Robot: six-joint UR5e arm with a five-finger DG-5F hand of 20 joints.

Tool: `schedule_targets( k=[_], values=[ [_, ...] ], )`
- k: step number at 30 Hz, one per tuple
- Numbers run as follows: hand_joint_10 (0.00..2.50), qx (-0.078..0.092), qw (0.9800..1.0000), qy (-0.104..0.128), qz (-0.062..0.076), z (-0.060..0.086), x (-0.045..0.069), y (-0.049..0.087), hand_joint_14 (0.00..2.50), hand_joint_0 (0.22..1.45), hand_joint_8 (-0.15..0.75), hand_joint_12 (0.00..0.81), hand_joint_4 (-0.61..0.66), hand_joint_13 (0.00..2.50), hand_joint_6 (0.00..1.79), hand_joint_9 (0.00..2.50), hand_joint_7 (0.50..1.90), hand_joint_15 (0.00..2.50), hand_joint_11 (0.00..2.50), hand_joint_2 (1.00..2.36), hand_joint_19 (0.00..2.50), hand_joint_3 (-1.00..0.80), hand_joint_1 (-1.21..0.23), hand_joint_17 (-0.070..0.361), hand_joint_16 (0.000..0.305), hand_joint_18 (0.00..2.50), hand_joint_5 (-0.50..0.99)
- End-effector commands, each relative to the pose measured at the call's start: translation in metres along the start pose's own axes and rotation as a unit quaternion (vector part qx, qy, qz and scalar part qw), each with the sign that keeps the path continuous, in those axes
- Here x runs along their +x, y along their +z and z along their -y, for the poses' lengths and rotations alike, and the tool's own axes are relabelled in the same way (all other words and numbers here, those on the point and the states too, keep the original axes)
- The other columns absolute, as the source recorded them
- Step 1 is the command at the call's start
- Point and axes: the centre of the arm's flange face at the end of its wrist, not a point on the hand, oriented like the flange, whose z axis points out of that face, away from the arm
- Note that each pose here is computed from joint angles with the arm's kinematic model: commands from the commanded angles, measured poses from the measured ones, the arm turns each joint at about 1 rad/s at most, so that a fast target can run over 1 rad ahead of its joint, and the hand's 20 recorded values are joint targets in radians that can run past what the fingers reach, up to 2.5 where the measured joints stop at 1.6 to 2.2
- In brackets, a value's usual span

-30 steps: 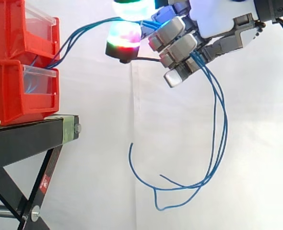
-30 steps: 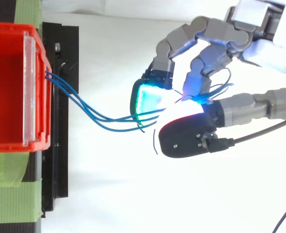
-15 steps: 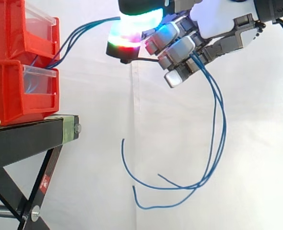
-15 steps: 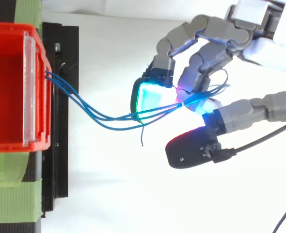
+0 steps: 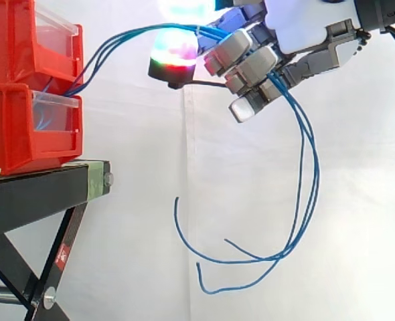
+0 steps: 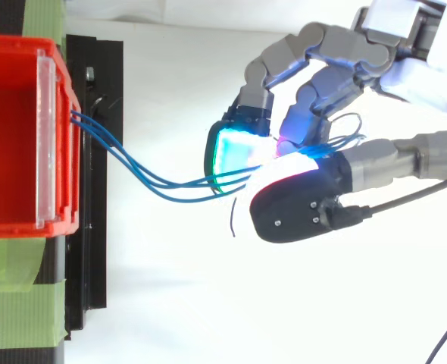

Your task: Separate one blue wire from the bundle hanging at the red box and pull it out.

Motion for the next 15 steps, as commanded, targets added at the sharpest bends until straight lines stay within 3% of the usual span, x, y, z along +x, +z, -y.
schedule_targets(
  k=[1,15],
  values=[
    [0.73,0.0,1.0,0.0,0.0,0.0,-0.0001,0.0,0.82,0.54,0.327,0.433,0.17,0.88,0.93,0.9,0.86,1.44,1.46,1.01,0.78,-0.43,-0.64,0.122,0.054,0.85,-0.21],
    [0.7,0.0,1.0,0.001,0.0,0.0,-0.0001,0.0,0.79,0.6,0.306,0.406,0.14,0.88,0.93,0.94,0.89,1.42,1.49,1.01,0.79,-0.34,-0.61,0.112,0.05,0.84,-0.18]
  ],
)
